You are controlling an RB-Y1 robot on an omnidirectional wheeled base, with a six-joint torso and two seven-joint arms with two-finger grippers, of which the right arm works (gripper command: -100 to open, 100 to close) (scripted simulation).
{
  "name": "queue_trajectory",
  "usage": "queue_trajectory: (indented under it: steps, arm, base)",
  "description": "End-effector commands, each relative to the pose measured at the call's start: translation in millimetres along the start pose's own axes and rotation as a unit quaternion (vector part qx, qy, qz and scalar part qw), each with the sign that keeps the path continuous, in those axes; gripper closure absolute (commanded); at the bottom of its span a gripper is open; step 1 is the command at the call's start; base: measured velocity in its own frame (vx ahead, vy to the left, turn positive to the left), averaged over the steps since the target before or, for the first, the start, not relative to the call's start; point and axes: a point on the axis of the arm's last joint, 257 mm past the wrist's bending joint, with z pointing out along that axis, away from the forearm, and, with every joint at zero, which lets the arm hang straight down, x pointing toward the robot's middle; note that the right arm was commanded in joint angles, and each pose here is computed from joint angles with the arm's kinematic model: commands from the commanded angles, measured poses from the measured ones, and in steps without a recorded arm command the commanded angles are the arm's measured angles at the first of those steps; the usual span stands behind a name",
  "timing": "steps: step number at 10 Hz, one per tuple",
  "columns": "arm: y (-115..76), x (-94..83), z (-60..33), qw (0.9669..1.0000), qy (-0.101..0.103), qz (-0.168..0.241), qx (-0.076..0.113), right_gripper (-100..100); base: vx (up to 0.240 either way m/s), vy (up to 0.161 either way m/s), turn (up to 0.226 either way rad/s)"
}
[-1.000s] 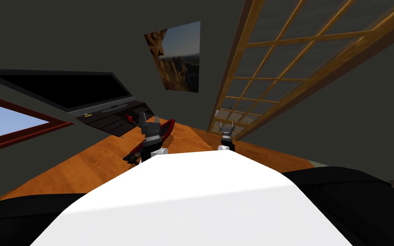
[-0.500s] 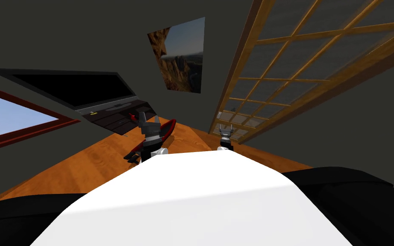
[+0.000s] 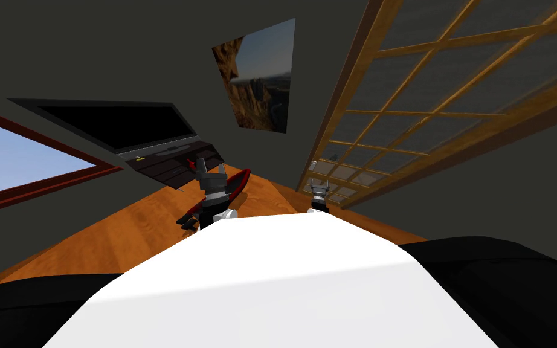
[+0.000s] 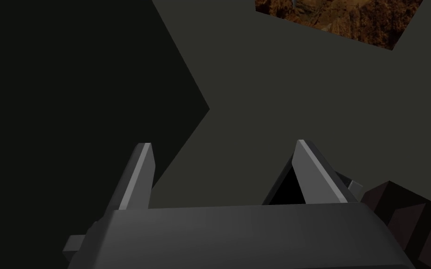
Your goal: Pull the door open
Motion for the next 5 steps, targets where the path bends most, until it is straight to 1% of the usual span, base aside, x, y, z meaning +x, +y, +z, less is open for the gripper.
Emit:
queue_trajectory:
  steps: [1,5]
  arm:
    - [-0.9,-13.3,-5.9,0.9998,-0.013,0.017,-0.003,-100]
    - [2.3,-44.8,-17.1,0.9975,-0.044,0.053,-0.014,-100]
  base:
    - [0.093,-0.036,0.092]
    - [0.086,-0.037,0.088]
